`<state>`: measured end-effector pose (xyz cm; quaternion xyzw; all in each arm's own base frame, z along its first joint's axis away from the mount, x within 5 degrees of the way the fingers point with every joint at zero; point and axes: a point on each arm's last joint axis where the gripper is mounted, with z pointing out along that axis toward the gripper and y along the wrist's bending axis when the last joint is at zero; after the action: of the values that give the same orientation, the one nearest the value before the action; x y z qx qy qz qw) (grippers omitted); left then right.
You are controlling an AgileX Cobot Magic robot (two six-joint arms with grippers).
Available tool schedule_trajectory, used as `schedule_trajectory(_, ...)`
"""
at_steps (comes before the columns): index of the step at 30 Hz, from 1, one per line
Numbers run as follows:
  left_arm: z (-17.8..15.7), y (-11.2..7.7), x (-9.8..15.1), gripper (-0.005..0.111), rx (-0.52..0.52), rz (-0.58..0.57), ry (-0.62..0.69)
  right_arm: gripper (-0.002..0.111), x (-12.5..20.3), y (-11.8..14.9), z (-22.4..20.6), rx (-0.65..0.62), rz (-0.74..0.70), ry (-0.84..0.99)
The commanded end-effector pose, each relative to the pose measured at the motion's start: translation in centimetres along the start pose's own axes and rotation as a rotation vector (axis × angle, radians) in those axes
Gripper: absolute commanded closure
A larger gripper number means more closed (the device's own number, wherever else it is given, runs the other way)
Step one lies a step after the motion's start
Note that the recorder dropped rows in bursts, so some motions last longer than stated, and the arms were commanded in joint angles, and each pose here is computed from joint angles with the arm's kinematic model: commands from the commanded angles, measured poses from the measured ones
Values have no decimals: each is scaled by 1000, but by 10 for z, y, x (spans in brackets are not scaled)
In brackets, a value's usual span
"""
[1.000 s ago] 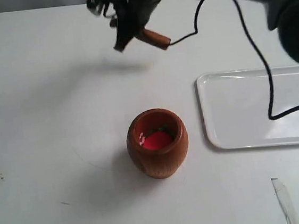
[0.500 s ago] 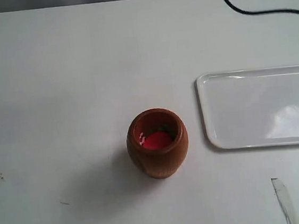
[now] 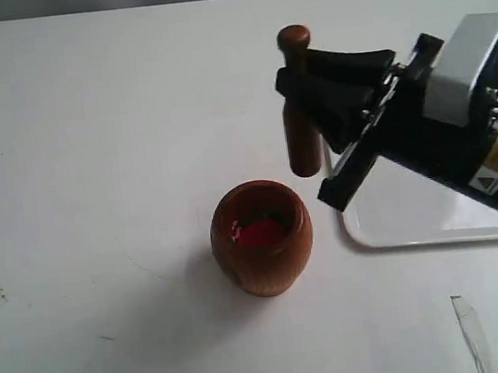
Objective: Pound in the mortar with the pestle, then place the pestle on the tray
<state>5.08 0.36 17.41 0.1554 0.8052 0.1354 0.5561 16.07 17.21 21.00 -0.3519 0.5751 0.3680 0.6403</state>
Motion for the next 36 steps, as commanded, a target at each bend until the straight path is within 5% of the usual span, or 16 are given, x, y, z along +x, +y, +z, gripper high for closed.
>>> schedule_trajectory(1,0,-1,0,107,8,-12,-7,108,-8,27,21,-170,-47,-67)
schedule_trajectory(15,0,-1,0,107,8,-12,-7,108,79,35,35,-107,95,233)
schedule_trajectory(27,0,-1,0,107,8,-12,-7,108,0,35,28,-100,-84,-57)
schedule_trajectory(36,0,-1,0,107,8,-12,-7,108,64,39,35,-149,55,182)
